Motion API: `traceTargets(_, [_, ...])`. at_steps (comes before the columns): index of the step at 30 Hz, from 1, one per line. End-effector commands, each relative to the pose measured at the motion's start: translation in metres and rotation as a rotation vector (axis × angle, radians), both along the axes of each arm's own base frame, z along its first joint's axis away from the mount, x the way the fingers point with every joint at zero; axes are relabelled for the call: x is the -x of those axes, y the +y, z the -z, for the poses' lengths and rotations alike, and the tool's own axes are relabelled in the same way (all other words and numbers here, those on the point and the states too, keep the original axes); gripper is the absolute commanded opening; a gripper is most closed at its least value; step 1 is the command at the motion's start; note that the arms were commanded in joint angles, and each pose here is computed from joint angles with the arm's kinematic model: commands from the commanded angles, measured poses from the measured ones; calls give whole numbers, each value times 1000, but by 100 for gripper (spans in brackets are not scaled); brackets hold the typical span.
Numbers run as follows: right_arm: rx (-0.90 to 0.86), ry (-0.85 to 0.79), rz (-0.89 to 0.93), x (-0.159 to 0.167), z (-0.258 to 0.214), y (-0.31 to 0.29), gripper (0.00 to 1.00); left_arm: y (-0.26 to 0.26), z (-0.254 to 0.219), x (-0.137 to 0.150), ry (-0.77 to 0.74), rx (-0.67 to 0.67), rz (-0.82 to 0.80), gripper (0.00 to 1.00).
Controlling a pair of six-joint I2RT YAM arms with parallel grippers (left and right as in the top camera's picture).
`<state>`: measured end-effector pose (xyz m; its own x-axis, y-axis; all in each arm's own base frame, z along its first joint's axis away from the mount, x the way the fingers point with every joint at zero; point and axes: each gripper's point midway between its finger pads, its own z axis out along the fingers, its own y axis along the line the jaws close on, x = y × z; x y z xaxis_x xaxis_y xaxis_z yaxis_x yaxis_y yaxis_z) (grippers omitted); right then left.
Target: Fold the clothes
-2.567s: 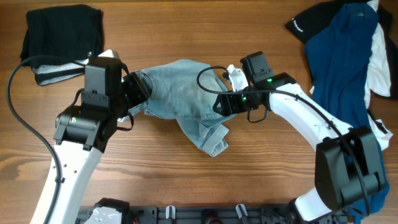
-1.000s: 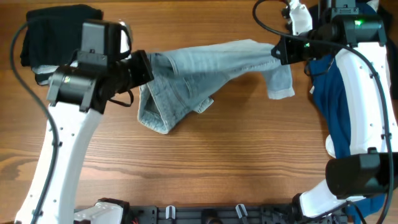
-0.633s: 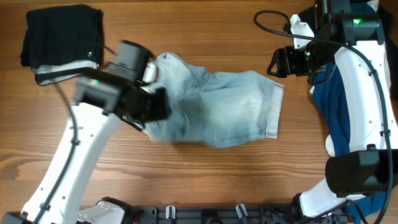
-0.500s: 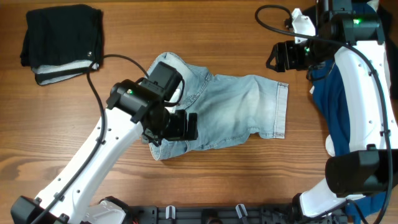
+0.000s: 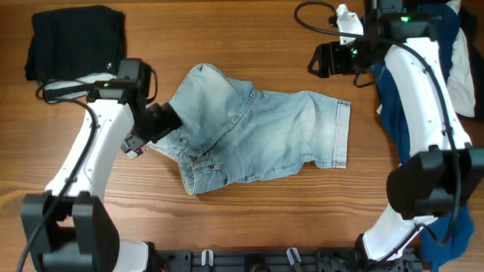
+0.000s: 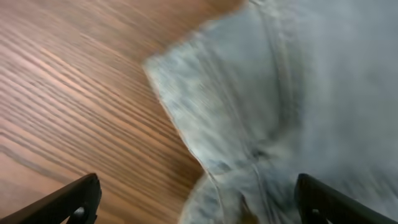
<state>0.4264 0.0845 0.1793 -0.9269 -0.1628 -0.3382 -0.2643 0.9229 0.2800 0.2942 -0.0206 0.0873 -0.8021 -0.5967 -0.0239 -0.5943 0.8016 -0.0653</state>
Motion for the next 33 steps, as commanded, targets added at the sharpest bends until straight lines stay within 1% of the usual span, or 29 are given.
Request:
traceTargets(1, [-18, 27, -13, -3, 14, 5, 79, 27, 27, 4, 18, 2, -144, 100])
traceTargets(2, [-19, 20, -12, -6, 14, 5, 80, 26, 35, 4, 6, 20, -151, 100])
traceTargets(6, [-19, 14, -12, -7, 14, 5, 80, 26, 67, 7, -32, 23, -167, 85])
traceTargets(9, [-19, 13, -12, -7, 14, 5, 79, 27, 82, 4, -50, 22, -171, 70])
traceTargets(11, [-21, 16, -5, -7, 14, 5, 79, 29, 89, -5, -70, 9, -172, 59])
traceTargets(13, [-21, 16, -5, -7, 14, 5, 79, 36, 91, -13, -101, -25, -176, 44])
traceTargets(14, [-21, 15, -5, -7, 14, 5, 79, 43, 91, -19, -124, -65, -181, 21])
traceTargets(15, [-21, 13, -5, -8, 14, 5, 79, 57, 87, -29, -171, -136, -194, 4])
traceTargets(16, [-22, 5, -5, -10, 13, 5, 79, 71, 75, -44, -226, -177, -221, 4])
traceTargets(17, [-23, -1, -5, -11, 13, 5, 79, 79, 64, -56, -263, -191, -236, 4])
traceTargets(19, [-24, -5, -2, -12, 13, 5, 79, 99, 19, -98, -389, -222, -219, 4])
traceTargets(20, [-23, -5, -3, -12, 13, 5, 79, 106, -17, -127, -487, -240, -192, 4])
traceTargets(23, [-29, -3, -9, -11, 13, 8, 77, 103, -77, -162, -620, -257, -135, 4])
traceTargets(25, [-64, 8, -39, -7, 11, 21, 74, 88, -116, -176, -681, -268, -70, 4])
traceTargets(26, [-79, 8, -57, -5, 10, 29, 74, 82, -131, -180, -711, -254, -60, 4])
traceTargets(28, [-82, 7, -56, -5, 9, 33, 74, 68, -154, -186, -775, -184, -31, 4])
traceTargets(29, [-88, 9, -39, -6, 9, 33, 75, 69, -162, -187, -797, -185, -31, 4])
traceTargets(31, [-90, -4, -41, -9, 8, 34, 76, 77, -170, -186, -809, -230, -53, 4])
traceTargets(33, [-89, -9, -48, -10, 8, 36, 76, 90, -168, -179, -776, -324, -54, 4])
